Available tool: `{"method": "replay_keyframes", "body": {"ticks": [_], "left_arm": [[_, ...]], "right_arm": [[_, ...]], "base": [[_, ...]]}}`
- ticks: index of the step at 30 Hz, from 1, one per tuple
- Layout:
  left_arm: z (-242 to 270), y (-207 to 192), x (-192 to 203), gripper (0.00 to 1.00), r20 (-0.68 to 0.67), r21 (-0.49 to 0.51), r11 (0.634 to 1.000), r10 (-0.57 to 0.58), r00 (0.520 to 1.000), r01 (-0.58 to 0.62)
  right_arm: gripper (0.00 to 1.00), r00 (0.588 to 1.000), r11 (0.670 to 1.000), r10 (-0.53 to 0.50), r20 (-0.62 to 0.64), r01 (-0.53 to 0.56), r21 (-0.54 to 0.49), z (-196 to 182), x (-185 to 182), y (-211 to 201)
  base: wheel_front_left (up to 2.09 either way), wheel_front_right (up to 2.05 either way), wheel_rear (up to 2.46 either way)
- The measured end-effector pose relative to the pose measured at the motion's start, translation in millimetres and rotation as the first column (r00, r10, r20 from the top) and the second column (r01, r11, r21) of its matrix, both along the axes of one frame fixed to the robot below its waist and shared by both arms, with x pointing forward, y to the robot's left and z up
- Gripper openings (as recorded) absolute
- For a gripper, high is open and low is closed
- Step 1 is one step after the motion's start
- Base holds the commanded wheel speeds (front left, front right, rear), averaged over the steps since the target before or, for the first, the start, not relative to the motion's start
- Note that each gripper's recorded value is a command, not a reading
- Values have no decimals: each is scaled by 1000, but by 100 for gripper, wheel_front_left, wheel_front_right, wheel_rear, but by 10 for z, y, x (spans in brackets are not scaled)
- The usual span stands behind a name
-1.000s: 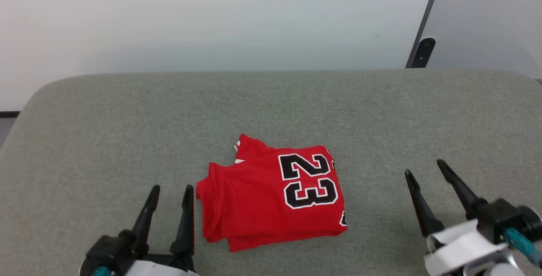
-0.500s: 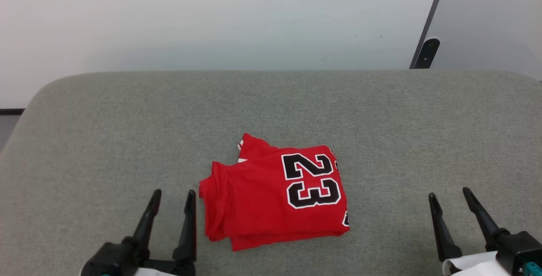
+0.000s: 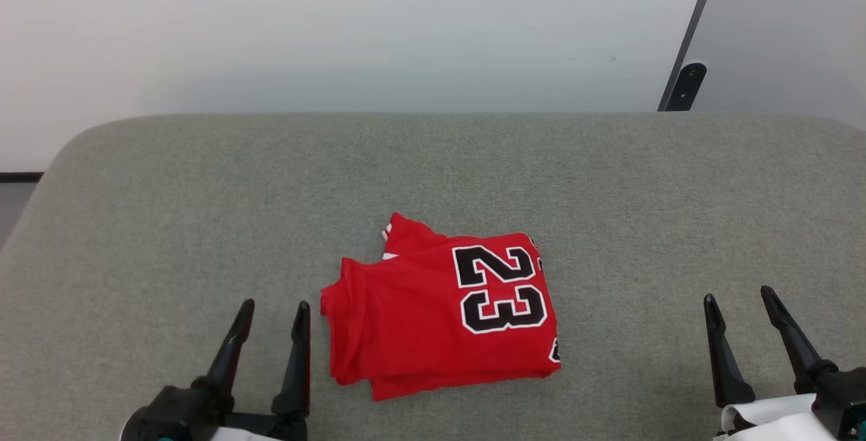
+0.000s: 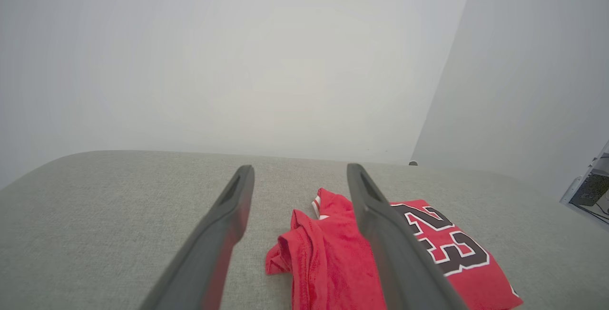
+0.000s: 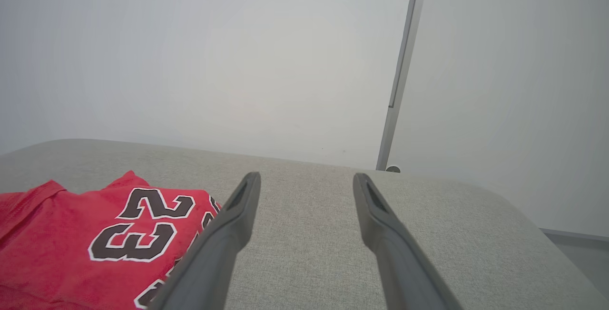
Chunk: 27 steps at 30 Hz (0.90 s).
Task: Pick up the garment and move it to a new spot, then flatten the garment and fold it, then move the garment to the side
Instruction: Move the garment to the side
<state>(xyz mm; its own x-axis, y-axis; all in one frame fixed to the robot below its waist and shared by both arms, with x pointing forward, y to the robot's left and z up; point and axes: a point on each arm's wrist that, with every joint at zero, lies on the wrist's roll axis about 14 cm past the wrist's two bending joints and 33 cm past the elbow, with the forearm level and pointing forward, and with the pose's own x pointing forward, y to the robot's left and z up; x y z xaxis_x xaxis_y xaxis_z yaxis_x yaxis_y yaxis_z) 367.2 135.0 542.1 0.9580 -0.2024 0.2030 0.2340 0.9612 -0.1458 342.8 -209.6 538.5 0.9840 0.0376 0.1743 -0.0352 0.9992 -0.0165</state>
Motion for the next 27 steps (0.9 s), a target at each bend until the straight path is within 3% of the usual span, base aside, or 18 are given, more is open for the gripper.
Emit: {"method": "replay_keyframes", "body": {"ticks": [16,27], "left_arm": [[18,121,-32,100,6,9,999,34,999,-34],[48,850,-329,100,18,23,967,252,968,-252]], "right_arm": [[100,999,999,50,-2,-50,-16,-2,48,129],[100,969,970,243,-43,-243,-11,-131,245,751]], "base": [[0,0,0],[0,0,0]]}}
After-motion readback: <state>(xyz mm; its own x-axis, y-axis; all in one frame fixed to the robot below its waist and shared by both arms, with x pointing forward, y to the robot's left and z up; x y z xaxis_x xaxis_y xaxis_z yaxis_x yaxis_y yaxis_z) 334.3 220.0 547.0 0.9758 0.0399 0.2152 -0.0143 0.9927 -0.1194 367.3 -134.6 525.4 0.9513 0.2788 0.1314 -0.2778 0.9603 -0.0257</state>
